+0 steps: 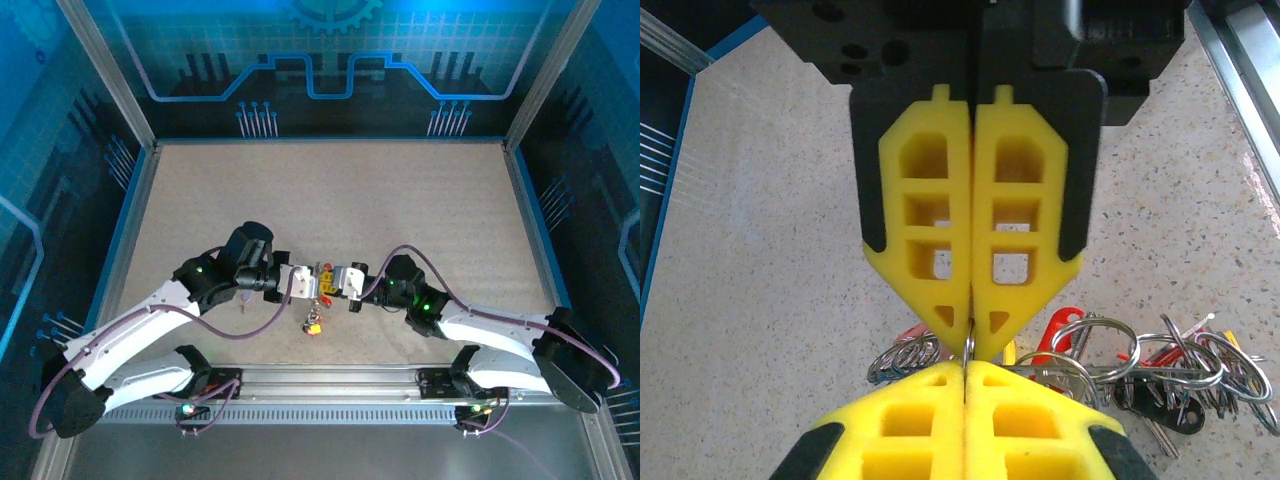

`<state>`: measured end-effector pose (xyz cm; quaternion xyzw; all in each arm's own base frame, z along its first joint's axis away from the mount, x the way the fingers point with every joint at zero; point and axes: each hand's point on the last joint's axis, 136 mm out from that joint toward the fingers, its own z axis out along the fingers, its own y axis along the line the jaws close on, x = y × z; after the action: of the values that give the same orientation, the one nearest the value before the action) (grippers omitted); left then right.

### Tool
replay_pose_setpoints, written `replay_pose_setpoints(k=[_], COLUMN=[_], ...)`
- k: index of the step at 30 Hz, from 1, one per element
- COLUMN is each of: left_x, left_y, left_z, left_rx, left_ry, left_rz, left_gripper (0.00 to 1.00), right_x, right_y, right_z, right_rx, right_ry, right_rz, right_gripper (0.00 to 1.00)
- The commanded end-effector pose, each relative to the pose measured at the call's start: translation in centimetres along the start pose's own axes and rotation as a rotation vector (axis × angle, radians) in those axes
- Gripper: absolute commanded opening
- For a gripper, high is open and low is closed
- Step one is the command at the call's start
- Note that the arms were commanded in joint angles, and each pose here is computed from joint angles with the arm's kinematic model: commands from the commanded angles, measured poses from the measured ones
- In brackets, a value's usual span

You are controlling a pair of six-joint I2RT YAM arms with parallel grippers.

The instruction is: Put the keys on the keyring

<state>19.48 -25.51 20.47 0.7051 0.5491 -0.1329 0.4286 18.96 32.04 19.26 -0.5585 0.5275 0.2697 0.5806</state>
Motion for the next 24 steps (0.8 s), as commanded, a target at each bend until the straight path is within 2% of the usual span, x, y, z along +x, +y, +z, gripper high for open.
replay_pose_setpoints(k=[1,3,4,5,6,8,11,17,24], left_x=[-2.8,-2.8,-2.8,-2.8,-2.8,-3.2,-4.1,-5.7,-7.8], left_y=[1.0,0.8,0.8,0.8,0.7,0.2,-0.9,-1.6,-1.2], left_z=[-1.3,-1.7,-2.0,-2.3,-2.6,-3.2,-3.9,-4.1,-4.4], left_rx=[-0.036,-0.052,-0.071,-0.091,-0.102,-0.103,-0.049,-0.017,-0.007], left_ry=[-0.099,-0.105,-0.109,-0.116,-0.122,-0.148,-0.200,-0.317,-0.446], left_rz=[0.031,0.048,0.057,0.067,0.075,0.083,0.060,0.012,-0.038], left_gripper=[0.00,0.39,0.66,0.74,0.78,0.81,0.80,0.71,0.63], right_x=[-1.9,-2.4,-3.1,-3.5,-4.0,-4.8,-5.9,-7.7,-8.0], right_y=[-0.7,-0.5,-0.4,0.0,0.3,0.8,2.2,3.5,3.0], right_z=[0.0,-0.7,-1.2,-1.7,-2.2,-3.2,-4.5,-6.3,-6.4], right_rx=[0.029,0.037,0.041,0.037,0.035,0.027,-0.025,-0.088,-0.081], right_ry=[-0.053,-0.090,-0.131,-0.163,-0.192,-0.227,-0.277,-0.342,-0.323], right_rz=[-0.018,-0.039,-0.063,-0.087,-0.110,-0.158,-0.252,-0.358,-0.438], right_gripper=[0.00,0.00,0.00,0.00,0.00,0.00,0.00,0.00,0.00])
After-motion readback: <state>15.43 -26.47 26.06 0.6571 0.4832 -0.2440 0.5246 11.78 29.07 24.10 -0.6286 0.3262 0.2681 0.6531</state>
